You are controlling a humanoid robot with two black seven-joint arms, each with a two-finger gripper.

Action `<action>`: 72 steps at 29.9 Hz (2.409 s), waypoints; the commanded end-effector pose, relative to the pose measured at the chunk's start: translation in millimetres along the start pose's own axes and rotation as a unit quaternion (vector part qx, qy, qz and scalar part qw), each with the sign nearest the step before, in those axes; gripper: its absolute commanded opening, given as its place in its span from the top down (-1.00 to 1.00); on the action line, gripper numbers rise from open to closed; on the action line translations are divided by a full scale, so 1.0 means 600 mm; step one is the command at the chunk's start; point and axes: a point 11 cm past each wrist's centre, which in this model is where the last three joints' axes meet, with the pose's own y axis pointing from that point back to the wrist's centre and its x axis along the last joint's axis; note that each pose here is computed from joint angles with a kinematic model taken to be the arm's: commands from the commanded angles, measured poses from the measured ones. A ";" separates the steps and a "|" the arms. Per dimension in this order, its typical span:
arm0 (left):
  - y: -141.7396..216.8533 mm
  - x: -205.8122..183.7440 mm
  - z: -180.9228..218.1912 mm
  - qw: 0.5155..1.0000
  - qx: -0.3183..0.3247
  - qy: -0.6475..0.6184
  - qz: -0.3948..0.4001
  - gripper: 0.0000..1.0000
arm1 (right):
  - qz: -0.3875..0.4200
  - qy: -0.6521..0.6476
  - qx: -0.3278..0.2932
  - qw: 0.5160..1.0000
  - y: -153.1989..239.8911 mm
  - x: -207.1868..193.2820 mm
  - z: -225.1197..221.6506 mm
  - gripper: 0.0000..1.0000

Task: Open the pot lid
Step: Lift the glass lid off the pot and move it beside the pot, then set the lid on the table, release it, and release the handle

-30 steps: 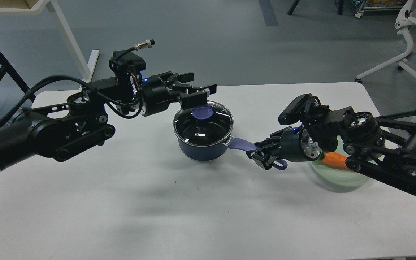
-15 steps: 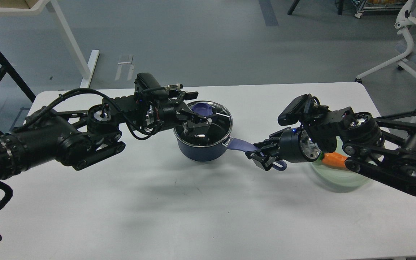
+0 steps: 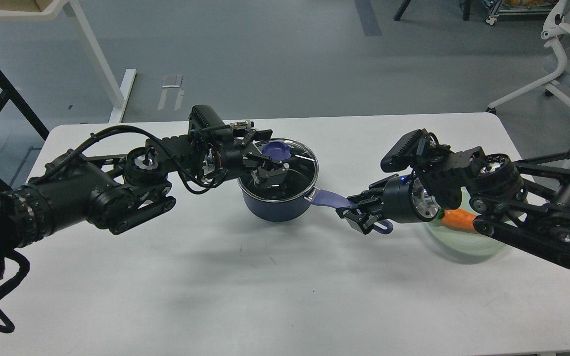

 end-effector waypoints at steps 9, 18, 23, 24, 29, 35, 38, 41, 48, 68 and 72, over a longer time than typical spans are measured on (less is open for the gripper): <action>0.003 -0.021 0.005 1.000 -0.006 -0.012 -0.013 0.02 | 0.003 -0.001 -0.001 1.000 0.001 0.001 0.001 0.58; 0.024 -0.003 -0.010 1.000 0.000 -0.005 -0.002 0.16 | 0.003 -0.001 -0.002 1.000 0.002 0.002 0.002 0.58; 0.102 0.021 -0.074 0.999 0.039 -0.012 0.001 0.17 | 0.004 -0.002 -0.006 1.000 0.006 0.002 0.007 0.58; 0.124 0.019 -0.091 0.999 0.052 -0.012 -0.001 0.17 | 0.003 -0.002 -0.007 1.000 0.007 0.001 0.008 0.58; 0.231 -0.016 -0.157 0.994 0.105 -0.007 -0.030 0.17 | 0.005 -0.003 -0.008 1.000 0.008 0.002 0.010 0.58; 0.340 -0.114 -0.183 0.986 0.139 0.024 -0.089 0.17 | 0.004 -0.004 -0.009 1.000 0.008 0.001 0.010 0.58; 0.383 -0.180 -0.168 0.983 0.145 0.041 -0.104 0.19 | 0.004 -0.004 -0.009 1.000 0.008 0.000 0.011 0.58; 0.411 -0.240 -0.150 0.981 0.151 0.052 -0.114 0.19 | 0.004 -0.004 -0.008 1.000 0.008 0.001 0.010 0.58; 0.441 -0.302 -0.134 0.974 0.174 0.078 -0.120 0.18 | 0.004 -0.004 -0.008 1.000 0.008 0.001 0.010 0.58; 0.440 -0.299 -0.146 0.971 0.195 0.093 -0.106 -0.56 | 0.014 -0.005 -0.008 1.000 0.011 0.011 0.010 0.03; 0.435 -0.269 -0.161 0.968 0.211 0.116 -0.062 -0.93 | 0.023 -0.008 -0.008 1.000 0.015 0.020 0.012 -0.43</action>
